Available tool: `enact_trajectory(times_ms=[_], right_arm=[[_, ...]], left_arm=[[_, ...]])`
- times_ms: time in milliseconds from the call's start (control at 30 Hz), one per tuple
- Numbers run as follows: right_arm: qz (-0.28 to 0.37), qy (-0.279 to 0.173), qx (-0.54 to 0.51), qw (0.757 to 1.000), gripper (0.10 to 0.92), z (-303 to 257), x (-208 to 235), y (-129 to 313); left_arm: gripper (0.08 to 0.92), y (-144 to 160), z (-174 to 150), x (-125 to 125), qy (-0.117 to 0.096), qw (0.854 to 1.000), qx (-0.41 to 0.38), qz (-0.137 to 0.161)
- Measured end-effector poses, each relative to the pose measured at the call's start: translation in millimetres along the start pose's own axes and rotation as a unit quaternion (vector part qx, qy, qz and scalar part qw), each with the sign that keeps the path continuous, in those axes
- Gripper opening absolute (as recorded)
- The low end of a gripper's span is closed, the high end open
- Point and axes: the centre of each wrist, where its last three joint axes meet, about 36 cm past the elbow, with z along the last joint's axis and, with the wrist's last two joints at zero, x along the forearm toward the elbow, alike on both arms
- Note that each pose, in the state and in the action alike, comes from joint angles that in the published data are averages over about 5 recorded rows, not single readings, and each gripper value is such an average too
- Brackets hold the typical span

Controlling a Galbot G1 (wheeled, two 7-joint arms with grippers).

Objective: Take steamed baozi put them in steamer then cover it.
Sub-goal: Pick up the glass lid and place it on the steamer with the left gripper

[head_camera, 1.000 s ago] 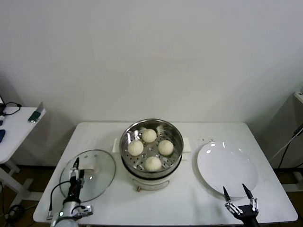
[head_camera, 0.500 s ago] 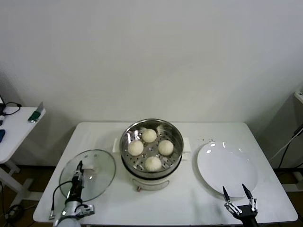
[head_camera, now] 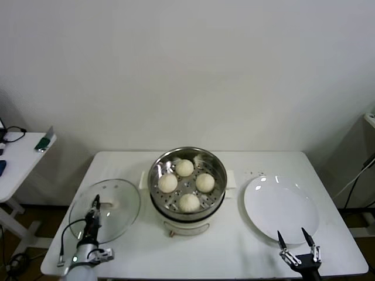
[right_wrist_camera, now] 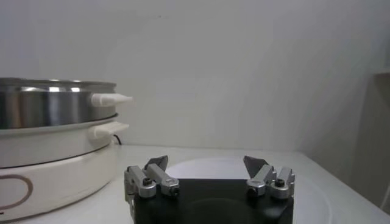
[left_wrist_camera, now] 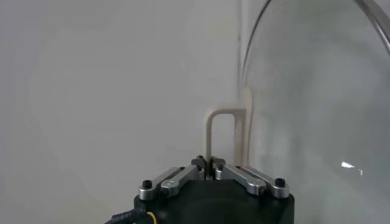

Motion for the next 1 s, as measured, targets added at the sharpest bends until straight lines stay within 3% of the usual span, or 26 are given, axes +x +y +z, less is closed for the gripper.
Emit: enact_trajectory(times_ms=[167, 500, 767, 1000], right_arm=[[-0.001, 0.001, 0.002, 1.0, 0.823, -2, 0, 0], [-0.007, -0.001, 0.004, 1.0, 0.823, -8, -2, 2], [-0.011, -0.008, 0.006, 1.0, 0.823, -11, -7, 6], [-0.013, -0.008, 0.006, 1.0, 0.823, -9, -13, 7]], left_arm=[[0.139, 37, 10, -7, 0.011, 1.0, 0.012, -0.01], [0.139, 143, 14, -33, 0.027, 0.999, 0.023, -0.027], [0.139, 205, -25, -29, 0.02, 0.998, 0.043, -0.029], [0.139, 228, -75, -19, 0.001, 0.999, 0.048, -0.022]])
